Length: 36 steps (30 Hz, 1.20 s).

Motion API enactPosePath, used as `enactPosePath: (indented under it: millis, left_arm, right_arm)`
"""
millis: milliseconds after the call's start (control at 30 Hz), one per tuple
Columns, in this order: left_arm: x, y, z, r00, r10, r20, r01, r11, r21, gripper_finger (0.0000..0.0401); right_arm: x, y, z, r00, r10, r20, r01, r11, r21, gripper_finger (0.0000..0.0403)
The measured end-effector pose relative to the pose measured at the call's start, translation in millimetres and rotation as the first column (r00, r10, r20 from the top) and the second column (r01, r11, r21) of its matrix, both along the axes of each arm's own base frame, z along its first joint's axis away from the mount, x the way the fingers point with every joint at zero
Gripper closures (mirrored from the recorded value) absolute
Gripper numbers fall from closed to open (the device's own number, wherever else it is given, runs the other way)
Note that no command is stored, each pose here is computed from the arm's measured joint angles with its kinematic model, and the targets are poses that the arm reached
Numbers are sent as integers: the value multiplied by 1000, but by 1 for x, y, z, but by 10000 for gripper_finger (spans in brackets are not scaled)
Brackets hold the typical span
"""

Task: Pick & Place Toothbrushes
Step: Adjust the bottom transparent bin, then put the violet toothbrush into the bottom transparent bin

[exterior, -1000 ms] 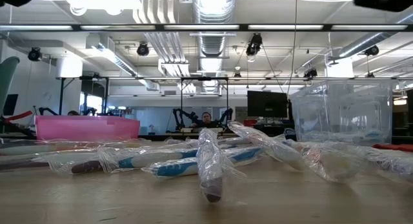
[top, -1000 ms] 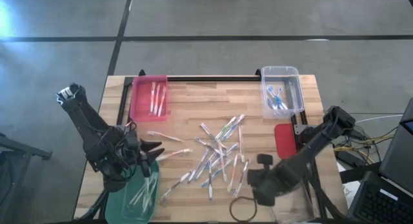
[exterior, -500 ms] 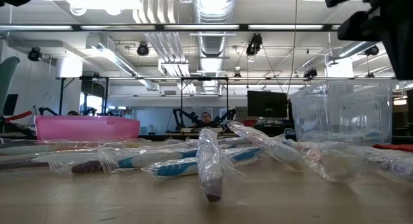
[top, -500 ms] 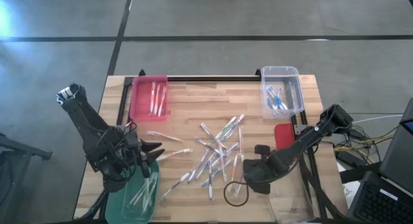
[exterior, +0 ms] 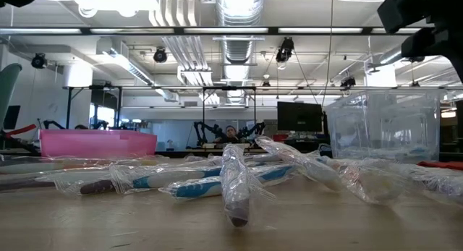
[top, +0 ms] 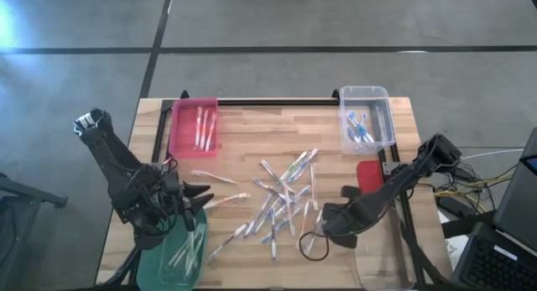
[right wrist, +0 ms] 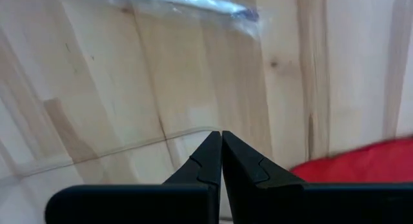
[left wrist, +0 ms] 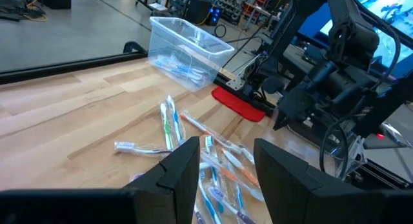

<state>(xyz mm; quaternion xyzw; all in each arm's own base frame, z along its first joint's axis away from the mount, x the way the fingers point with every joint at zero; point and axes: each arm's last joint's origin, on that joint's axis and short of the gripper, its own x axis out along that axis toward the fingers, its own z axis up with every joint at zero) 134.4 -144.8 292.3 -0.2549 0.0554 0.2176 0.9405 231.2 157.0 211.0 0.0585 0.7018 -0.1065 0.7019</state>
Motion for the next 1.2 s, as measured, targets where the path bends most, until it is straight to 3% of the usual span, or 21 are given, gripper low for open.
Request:
enactPosePath:
  millis: [133, 400, 533, 700, 900, 1000, 1200]
  left_arm:
    - [0, 0, 0, 1000, -4, -4, 4, 1000, 1, 249]
    - [0, 0, 0, 1000, -5, -6, 5, 1000, 5, 249]
    - [0, 0, 0, 1000, -7, -9, 7, 1000, 12, 249]
    - [0, 0, 0, 1000, -6, -9, 6, 1000, 12, 249]
    - [0, 0, 0, 1000, 1, -4, -1, 1000, 28, 249]
    - [0, 0, 0, 1000, -1, -9, 1, 999, 41, 249]
    - [0, 0, 0, 1000, -5, -23, 7, 996, 85, 249]
  right_arm:
    - [-6, -4, 3, 999, -23, 24, 23, 1000, -1, 395]
    - [-9, -2, 31, 972, 8, 235, -10, 1000, 9, 394]
    - [-8, 4, 51, 914, 66, 400, -74, 997, 4, 394]
    - [0, 10, 75, 802, 109, 587, -157, 987, 31, 394]
    - [11, 17, 92, 678, 135, 723, -240, 970, 44, 394]
    - [14, 19, 95, 654, 123, 746, -246, 968, 56, 394]
    - [14, 18, 95, 663, 64, 746, -191, 978, 86, 394]
